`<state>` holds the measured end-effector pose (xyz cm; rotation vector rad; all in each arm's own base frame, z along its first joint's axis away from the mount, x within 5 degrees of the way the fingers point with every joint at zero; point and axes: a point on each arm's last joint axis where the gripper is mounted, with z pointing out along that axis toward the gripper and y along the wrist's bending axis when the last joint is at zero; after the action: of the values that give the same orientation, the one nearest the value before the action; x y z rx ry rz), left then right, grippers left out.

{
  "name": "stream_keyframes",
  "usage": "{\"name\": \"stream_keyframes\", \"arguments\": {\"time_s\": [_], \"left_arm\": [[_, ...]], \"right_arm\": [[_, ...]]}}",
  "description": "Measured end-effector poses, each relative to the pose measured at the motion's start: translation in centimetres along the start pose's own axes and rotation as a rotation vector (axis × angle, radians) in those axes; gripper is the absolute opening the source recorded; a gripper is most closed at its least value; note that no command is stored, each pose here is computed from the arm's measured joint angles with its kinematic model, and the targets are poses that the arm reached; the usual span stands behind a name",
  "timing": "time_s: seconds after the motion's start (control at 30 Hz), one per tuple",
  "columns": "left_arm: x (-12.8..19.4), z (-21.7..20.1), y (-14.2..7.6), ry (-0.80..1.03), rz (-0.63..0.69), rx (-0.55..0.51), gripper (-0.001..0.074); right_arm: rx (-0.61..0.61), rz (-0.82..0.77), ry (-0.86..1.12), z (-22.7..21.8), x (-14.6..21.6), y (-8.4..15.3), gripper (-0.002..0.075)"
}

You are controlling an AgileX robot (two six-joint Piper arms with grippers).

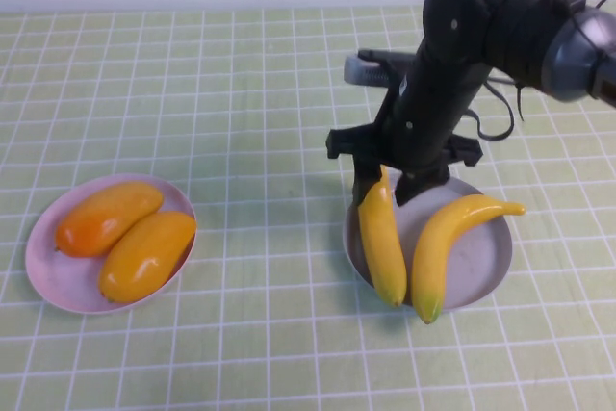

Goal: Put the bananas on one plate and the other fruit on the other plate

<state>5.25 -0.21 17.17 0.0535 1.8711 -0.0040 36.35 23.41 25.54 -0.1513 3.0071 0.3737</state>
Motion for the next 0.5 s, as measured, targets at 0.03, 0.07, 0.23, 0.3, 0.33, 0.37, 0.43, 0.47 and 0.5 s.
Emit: {"name": "stream_keyframes", "arguments": {"time_s": [0.03, 0.07, 0.23, 0.3, 0.33, 0.37, 0.43, 0.47, 0.5], "left_arm": [[0.0, 0.0, 0.0, 0.000, 0.000, 0.000, -0.0001], [0.0, 0.0, 0.0, 0.000, 0.000, 0.000, -0.0001], [0.0, 0.0, 0.0, 0.000, 0.000, 0.000, -0.0001], [0.0, 0.0, 0.0, 0.000, 0.000, 0.000, -0.0001], [0.0, 0.0, 0.0, 0.000, 0.000, 0.000, -0.0001], [0.0, 0.0, 0.0, 0.000, 0.000, 0.000, -0.0001], [0.0, 0.0, 0.0, 0.000, 0.000, 0.000, -0.0001], [0.0, 0.0, 0.0, 0.000, 0.000, 0.000, -0.0001], [0.0, 0.0, 0.0, 0.000, 0.000, 0.000, -0.0001]], "right_arm": [[-0.009, -0.024, -0.014, -0.4, -0.1, 0.2, 0.0337], [-0.018, -0.044, -0.025, -0.9, -0.2, 0.3, 0.0288], [-0.055, -0.145, -0.078, -3.9, 0.4, 0.7, 0.0054], [-0.067, -0.187, -0.108, -5.5, 1.0, 1.1, 0.0017], [-0.076, -0.221, -0.127, -6.5, 1.5, 1.5, 0.0004], [-0.088, -0.245, -0.151, -7.6, 2.0, 1.8, -0.0002], [-0.110, -0.296, -0.195, -10.1, 3.6, 2.5, -0.0008], [-0.121, -0.322, -0.218, -11.4, 4.6, 2.7, -0.0011], [-0.125, -0.341, -0.234, -12.3, 5.5, 2.8, -0.0011]]}}
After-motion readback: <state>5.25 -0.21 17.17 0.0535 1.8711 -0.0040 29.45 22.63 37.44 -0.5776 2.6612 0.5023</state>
